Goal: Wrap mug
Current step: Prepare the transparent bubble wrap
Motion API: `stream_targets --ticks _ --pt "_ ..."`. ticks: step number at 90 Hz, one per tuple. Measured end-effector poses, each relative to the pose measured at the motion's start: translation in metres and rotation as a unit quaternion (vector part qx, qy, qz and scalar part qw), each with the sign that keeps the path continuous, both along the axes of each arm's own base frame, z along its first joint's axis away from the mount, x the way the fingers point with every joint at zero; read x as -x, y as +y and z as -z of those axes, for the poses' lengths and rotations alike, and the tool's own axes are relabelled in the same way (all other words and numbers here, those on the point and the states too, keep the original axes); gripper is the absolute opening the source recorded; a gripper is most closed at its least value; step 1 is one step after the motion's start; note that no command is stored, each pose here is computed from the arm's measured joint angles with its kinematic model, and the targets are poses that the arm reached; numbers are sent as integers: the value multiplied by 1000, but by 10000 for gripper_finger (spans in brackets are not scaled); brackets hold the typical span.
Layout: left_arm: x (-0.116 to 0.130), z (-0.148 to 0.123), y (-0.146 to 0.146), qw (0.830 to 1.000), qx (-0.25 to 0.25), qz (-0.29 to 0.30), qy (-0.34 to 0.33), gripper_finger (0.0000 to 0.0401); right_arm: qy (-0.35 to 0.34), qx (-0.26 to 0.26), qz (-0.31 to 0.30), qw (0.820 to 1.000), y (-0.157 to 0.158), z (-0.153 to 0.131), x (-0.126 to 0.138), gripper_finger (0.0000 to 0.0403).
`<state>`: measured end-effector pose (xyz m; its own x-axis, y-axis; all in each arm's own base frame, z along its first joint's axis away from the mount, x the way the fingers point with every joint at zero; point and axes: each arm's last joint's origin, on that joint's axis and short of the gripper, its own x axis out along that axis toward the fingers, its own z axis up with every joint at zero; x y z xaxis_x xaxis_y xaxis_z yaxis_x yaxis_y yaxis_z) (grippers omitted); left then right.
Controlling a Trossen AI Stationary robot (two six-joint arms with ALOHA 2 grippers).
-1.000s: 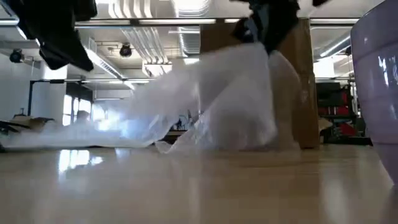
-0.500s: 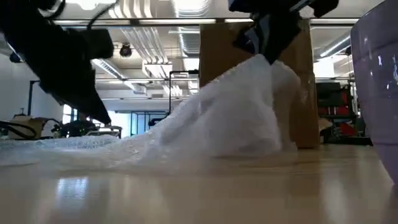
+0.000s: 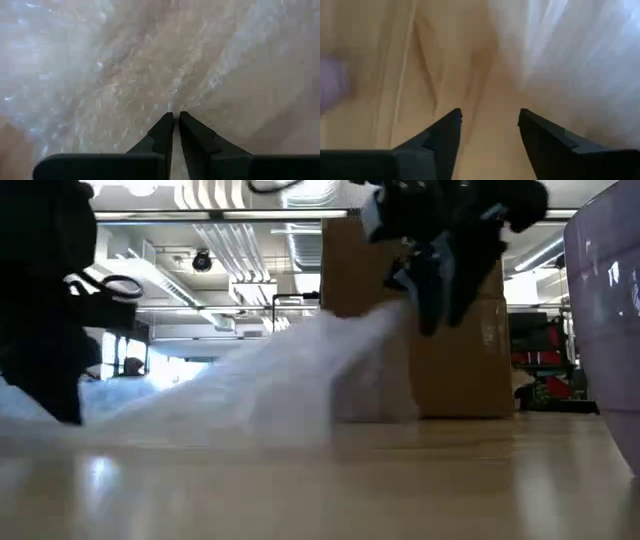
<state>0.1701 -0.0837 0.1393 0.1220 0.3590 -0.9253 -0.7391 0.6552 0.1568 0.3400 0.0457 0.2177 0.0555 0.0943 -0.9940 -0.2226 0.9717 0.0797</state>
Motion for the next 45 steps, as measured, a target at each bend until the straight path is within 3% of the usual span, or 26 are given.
stream_targets --ticks 9,17,31,45 --pt "6 -11 4 1000 5 -15 -19 20 37 8 18 999 -2 -4 10 209" --pt "9 -18 6 999 5 -14 -44 20 15 7 20 1000 -1 0 7 213" --pt "9 -25 7 996 7 -9 -87 20 -148 32 33 988 -3 25 -15 206" --pt "6 -27 5 995 12 7 -100 20 -324 32 69 943 -16 42 -33 192"
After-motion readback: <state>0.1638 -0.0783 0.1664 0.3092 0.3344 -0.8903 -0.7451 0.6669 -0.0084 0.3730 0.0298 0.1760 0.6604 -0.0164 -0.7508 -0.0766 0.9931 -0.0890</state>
